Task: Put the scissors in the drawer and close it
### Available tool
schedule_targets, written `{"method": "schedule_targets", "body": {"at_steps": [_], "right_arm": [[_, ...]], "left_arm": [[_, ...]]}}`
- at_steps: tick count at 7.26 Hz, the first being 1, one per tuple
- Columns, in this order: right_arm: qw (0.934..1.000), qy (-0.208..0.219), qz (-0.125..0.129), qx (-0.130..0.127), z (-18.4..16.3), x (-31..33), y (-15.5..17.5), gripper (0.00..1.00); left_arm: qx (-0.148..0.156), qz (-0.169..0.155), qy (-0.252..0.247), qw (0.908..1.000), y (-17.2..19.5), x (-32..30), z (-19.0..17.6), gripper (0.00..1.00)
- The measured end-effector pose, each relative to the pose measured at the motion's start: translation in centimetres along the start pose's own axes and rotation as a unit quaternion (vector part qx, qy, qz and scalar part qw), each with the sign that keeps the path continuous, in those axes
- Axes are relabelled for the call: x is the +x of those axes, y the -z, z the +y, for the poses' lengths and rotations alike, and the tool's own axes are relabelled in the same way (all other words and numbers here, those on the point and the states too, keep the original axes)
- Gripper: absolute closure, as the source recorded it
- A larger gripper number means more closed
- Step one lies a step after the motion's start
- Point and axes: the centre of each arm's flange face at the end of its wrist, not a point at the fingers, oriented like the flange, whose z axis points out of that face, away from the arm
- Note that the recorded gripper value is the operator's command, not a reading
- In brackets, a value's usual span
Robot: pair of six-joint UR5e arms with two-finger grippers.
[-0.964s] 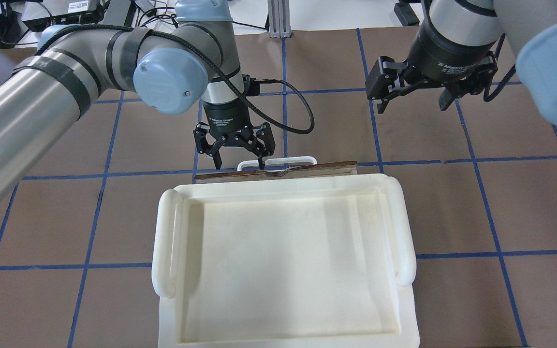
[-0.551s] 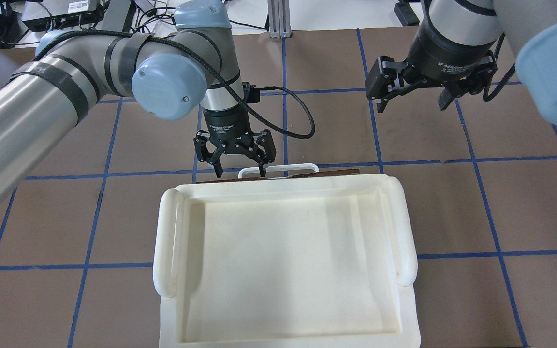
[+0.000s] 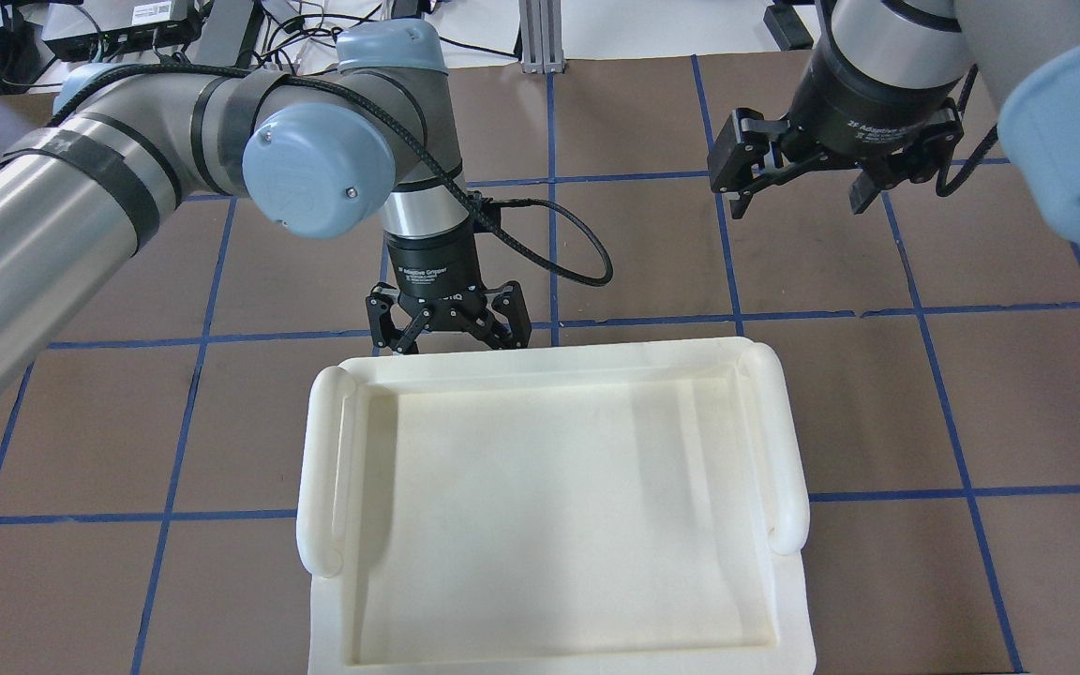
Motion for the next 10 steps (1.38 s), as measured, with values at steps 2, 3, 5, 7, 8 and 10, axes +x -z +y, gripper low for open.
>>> {"method": "schedule_targets", "body": {"at_steps": [2, 3, 5, 7, 8, 10], "right_arm": [[1.0, 0.0, 0.0, 0.0, 0.0, 0.0, 0.0, 0.0], [1.0, 0.0, 0.0, 0.0, 0.0, 0.0, 0.0, 0.0], [1.0, 0.0, -0.001, 0.0, 0.0, 0.0, 0.0, 0.0], [1.0, 0.0, -0.001, 0.0, 0.0, 0.0, 0.0, 0.0], [1.0, 0.0, -0.001, 0.0, 0.0, 0.0, 0.0, 0.0], [1.0, -0.001, -0.001, -0.001, 0.0, 0.0, 0.0, 0.0]], "left_arm": [[-0.008, -0.002, 0.0, 1.0, -0.6, 0.1, 0.1, 0.0], [-0.013, -0.002, 0.0, 0.9999, -0.9, 0.0, 0.1, 0.0], [-0.016, -0.002, 0.001, 0.9999, -1.1, 0.0, 0.0, 0.0], [0.011, -0.003, 0.0, 0.9999, 1.2, -0.1, 0.4, 0.0], [0.04, -0.009, -0.001, 0.9992, 3.9, -0.5, 0.7, 0.0], [0.114, -0.034, 0.008, 0.9929, 9.9, -2.9, 1.1, 0.0]]}}
